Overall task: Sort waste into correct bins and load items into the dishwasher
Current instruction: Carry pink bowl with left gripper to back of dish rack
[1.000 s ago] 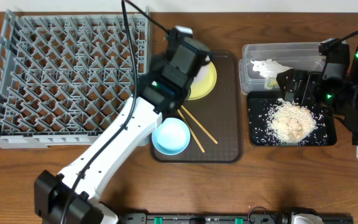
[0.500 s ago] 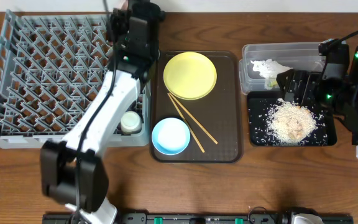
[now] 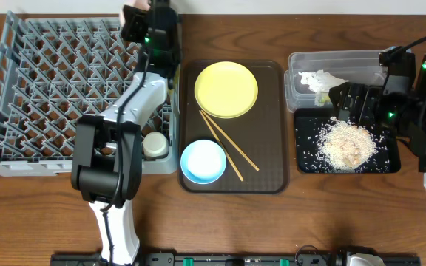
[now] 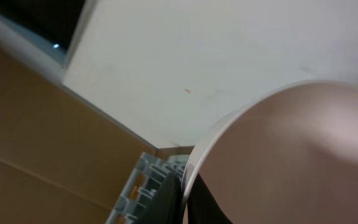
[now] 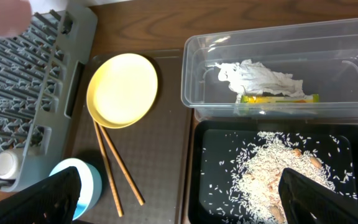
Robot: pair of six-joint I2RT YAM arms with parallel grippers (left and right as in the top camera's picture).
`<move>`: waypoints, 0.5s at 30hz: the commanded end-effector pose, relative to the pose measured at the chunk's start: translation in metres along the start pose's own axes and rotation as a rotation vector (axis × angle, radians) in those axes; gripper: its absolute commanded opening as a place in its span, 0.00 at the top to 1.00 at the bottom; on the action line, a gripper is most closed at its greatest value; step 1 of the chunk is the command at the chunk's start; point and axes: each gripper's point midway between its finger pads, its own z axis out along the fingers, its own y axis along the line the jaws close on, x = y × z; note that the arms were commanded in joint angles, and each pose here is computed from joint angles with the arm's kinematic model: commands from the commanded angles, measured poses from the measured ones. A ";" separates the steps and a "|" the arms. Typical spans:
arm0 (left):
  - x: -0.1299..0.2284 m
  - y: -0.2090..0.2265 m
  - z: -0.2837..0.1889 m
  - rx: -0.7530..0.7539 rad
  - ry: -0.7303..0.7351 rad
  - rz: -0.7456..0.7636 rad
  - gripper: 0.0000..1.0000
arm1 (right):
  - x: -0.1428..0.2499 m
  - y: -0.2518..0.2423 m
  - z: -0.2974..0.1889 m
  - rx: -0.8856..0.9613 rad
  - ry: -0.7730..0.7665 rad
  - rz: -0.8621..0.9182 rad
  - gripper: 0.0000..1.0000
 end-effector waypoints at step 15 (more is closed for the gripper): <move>0.022 -0.017 0.023 -0.042 0.005 -0.016 0.93 | 0.002 -0.002 0.001 0.006 0.011 0.015 0.01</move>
